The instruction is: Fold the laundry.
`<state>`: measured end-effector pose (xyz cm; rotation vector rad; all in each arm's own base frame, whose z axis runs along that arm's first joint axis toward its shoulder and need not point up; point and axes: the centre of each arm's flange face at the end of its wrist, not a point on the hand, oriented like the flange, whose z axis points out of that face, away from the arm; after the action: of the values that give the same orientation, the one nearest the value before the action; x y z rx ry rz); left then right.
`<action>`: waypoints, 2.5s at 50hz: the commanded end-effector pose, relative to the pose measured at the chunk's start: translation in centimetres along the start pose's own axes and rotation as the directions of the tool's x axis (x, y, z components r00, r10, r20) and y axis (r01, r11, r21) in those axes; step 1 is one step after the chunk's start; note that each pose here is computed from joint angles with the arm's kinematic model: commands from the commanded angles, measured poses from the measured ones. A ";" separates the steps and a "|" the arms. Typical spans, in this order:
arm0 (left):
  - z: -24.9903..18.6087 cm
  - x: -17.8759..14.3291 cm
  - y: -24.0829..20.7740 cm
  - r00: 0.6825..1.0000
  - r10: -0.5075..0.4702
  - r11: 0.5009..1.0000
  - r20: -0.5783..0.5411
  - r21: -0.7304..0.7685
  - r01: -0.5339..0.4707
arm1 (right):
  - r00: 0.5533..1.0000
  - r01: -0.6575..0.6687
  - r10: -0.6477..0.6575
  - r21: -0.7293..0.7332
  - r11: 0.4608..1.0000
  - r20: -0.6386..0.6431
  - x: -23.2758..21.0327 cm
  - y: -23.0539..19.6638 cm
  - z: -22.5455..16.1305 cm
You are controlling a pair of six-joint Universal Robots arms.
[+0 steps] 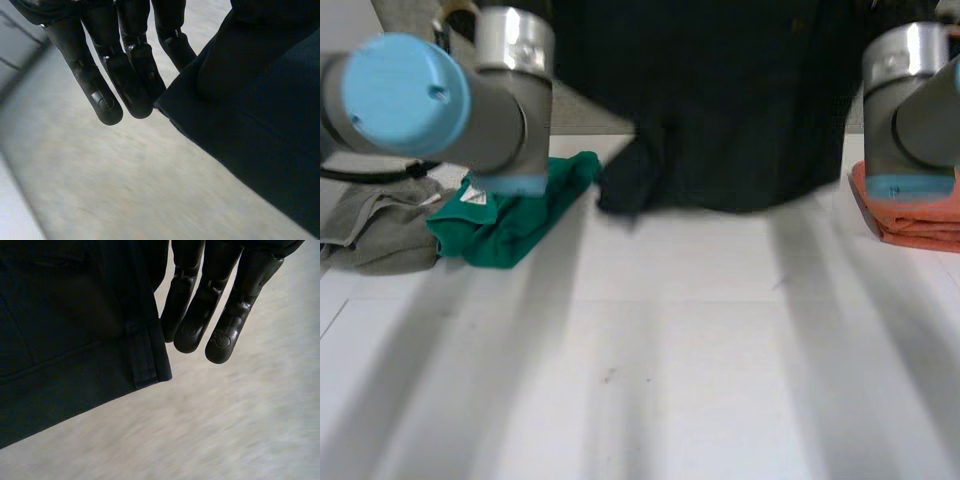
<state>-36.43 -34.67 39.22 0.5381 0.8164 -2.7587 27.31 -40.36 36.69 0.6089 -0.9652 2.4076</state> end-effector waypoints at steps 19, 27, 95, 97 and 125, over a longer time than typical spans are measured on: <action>-20.1 4.6 4.4 0.875 -0.200 0.845 -0.441 -0.530 -0.074 | 0.873 0.087 0.098 -0.349 0.933 0.478 -8.9 4.9 -14.5; -24.2 1.3 0.6 0.802 -0.268 0.770 -0.533 -0.619 -0.154 | 0.724 0.252 0.159 -0.472 0.845 0.671 -7.1 4.4 -20.5; -16.8 14.7 10.1 0.876 0.009 0.956 -0.482 -0.254 -0.150 | 0.879 0.247 -0.013 -0.431 0.868 0.477 -8.9 10.8 -15.6; -16.1 13.6 9.0 0.889 -0.010 0.959 -0.459 -0.257 -0.122 | 0.888 0.209 0.027 -0.456 0.865 0.459 -7.7 10.0 -15.6; -21.0 7.8 3.9 0.845 -0.228 0.893 -0.483 -0.449 -0.016 | 0.784 0.013 0.528 -0.859 0.511 0.326 -3.3 12.3 -23.5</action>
<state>-36.38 -26.86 18.24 1.2005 1.5707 -2.4057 18.27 -30.51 14.81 0.8525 -2.5530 1.5737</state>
